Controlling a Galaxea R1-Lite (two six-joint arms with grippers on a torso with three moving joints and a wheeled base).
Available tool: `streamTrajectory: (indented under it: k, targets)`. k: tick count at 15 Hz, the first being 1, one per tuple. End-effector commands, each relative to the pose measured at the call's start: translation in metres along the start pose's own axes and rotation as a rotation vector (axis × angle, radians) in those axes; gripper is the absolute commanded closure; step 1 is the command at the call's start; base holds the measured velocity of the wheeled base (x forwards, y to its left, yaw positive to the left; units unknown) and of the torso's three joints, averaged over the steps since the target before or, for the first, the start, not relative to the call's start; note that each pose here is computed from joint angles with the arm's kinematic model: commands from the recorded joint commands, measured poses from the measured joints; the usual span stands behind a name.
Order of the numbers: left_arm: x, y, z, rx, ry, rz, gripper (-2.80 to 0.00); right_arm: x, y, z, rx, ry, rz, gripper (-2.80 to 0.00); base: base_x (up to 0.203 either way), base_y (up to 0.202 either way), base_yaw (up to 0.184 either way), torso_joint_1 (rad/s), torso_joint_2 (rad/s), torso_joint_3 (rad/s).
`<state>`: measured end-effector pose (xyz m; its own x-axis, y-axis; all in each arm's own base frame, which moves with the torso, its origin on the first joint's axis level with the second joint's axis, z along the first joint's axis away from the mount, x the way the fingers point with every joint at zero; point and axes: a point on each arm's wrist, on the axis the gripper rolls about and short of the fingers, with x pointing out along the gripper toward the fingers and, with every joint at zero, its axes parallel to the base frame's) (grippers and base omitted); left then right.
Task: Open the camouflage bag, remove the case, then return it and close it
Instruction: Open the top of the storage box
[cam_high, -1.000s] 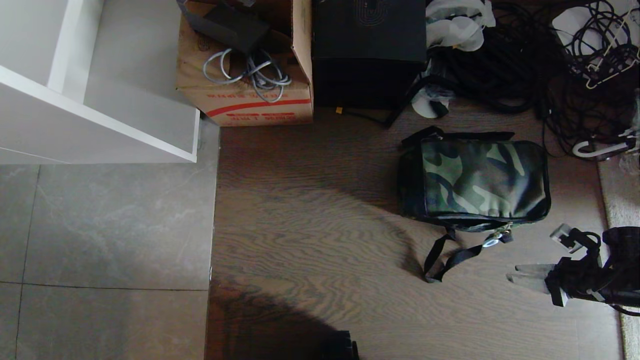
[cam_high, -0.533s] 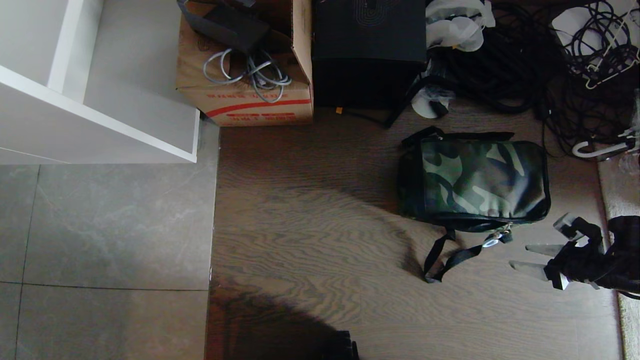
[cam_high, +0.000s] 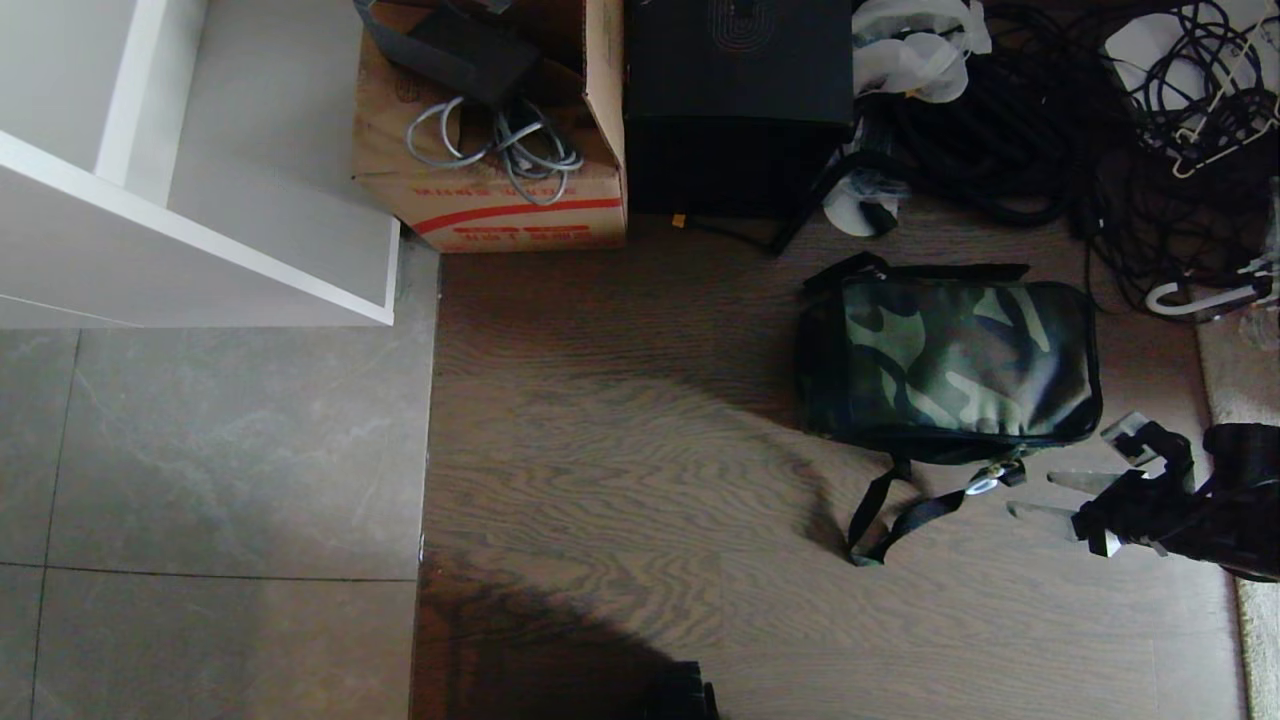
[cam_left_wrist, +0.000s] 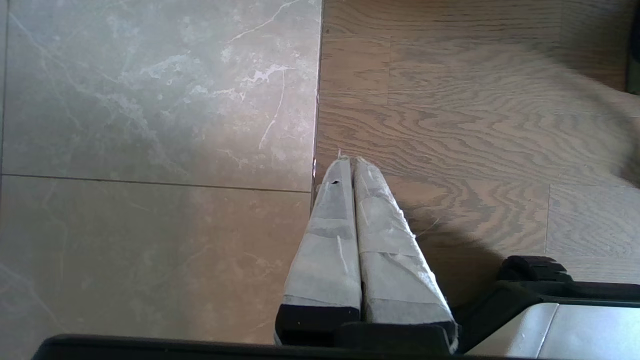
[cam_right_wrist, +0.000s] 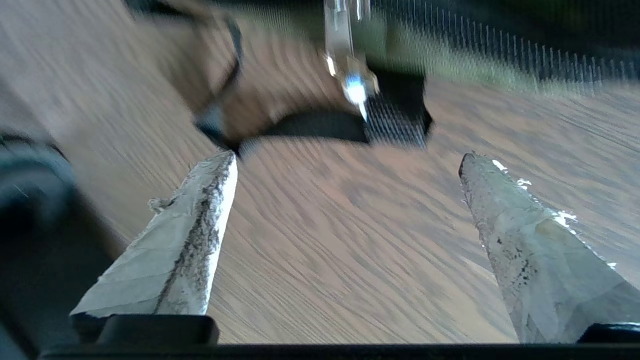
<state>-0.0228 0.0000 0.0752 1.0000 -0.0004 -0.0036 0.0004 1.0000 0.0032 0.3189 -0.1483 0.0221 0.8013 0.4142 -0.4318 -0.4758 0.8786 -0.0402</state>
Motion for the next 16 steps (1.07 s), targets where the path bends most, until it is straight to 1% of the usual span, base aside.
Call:
streamTrajectory:
  k: [1,2,5,9,16]
  targets:
    - [0.000,0.000,0.000,0.000,0.001,-0.001,0.00,0.002,0.003,0.006,0.015,-0.019,0.009,-2.80,0.000,0.000,0.000,0.000,0.00,0.000]
    - [0.000,0.000,0.000,0.000,0.001,-0.001,0.00,0.007,0.008,0.012,0.040,-0.033,0.023,-2.80,0.000,0.000,0.000,0.000,0.00,0.000]
    - [0.000,0.000,0.000,0.000,0.001,-0.001,0.00,0.011,0.013,0.016,0.038,-0.039,0.039,-2.80,0.000,0.000,0.000,0.000,0.00,0.000]
    - [0.000,0.000,0.000,0.000,0.001,0.000,0.00,0.019,0.008,0.014,0.037,-0.057,0.033,-2.80,0.000,0.000,0.000,0.000,0.00,0.000]
    - [0.000,0.000,0.000,0.000,0.000,-0.001,0.00,0.027,0.009,0.008,0.067,-0.047,0.049,-2.80,0.000,0.000,0.000,0.000,0.00,0.000]
